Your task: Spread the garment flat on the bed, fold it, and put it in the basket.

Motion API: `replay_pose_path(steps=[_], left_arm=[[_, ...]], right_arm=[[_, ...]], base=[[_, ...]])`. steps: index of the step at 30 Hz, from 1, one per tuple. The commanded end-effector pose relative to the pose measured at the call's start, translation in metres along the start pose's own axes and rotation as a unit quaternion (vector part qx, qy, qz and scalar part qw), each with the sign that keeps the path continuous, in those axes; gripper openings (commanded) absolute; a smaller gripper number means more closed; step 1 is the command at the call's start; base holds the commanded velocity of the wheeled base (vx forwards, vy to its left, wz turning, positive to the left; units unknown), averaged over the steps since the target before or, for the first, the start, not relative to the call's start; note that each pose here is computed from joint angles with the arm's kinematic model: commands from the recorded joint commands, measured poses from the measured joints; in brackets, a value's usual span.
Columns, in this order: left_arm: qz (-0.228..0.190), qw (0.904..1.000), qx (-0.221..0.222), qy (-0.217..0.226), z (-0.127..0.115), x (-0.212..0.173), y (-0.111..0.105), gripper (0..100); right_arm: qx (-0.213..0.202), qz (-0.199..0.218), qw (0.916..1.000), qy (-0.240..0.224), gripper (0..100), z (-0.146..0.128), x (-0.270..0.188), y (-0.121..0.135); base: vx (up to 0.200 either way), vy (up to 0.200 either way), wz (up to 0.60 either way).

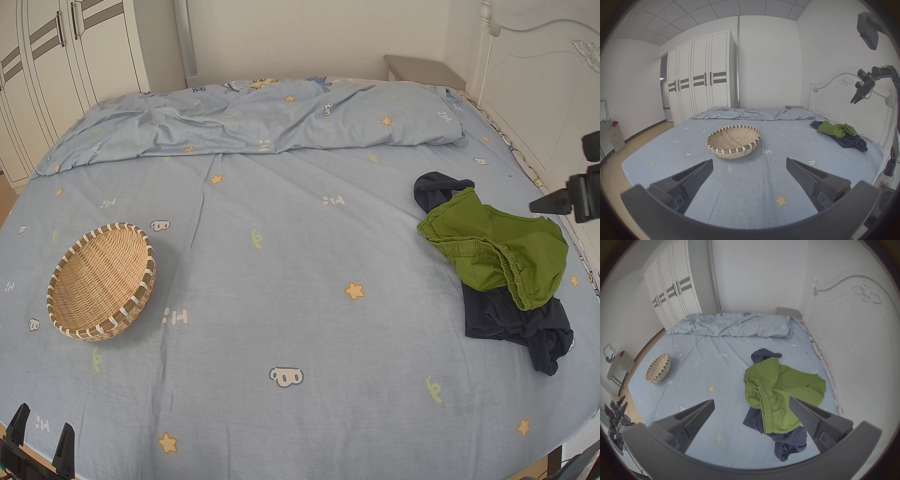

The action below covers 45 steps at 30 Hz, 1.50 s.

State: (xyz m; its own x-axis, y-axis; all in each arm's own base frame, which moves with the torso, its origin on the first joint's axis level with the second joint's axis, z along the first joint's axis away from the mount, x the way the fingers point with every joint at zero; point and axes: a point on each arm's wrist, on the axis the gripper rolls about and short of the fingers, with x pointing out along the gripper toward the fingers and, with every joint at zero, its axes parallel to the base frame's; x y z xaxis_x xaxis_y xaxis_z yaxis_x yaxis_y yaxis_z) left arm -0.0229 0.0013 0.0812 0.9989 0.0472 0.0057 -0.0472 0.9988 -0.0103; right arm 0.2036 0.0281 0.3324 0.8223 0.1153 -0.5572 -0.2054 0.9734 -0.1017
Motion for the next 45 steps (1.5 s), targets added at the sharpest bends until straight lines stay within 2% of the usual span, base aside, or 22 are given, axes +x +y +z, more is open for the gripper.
replay_pose_path(steps=[1,8,18,26,33,45], left_arm=[[0.0,1.0,0.0,0.001,-0.005,0.0,0.0,100],[0.0,1.0,0.0,0.001,-0.005,0.0,0.0,100],[0.0,1.0,0.0,0.001,-0.005,0.0,0.0,100],[0.0,1.0,0.0,0.001,-0.005,0.0,0.0,100],[0.0,1.0,0.0,0.001,-0.005,0.0,0.0,100],[0.0,1.0,0.0,0.001,-0.005,0.0,0.0,100]], right_arm=[[-0.03,0.029,0.9885,0.145,100,0.031,0.159,0.006],[-0.053,0.022,0.9839,0.169,100,0.026,0.197,0.018],[-0.054,0.016,0.9879,0.145,100,0.028,0.205,0.012],[-0.058,0.017,0.9854,0.159,100,0.021,0.218,0.014],[-0.058,0.011,0.9877,0.145,100,0.022,0.225,0.009],[-0.06,0.015,0.9829,0.173,100,0.009,0.244,0.01]], base=[[0.0,0.0,0.0],[0.0,0.0,0.0],[0.0,0.0,0.0],[0.0,0.0,0.0],[0.0,0.0,0.0],[0.0,0.0,0.0]])
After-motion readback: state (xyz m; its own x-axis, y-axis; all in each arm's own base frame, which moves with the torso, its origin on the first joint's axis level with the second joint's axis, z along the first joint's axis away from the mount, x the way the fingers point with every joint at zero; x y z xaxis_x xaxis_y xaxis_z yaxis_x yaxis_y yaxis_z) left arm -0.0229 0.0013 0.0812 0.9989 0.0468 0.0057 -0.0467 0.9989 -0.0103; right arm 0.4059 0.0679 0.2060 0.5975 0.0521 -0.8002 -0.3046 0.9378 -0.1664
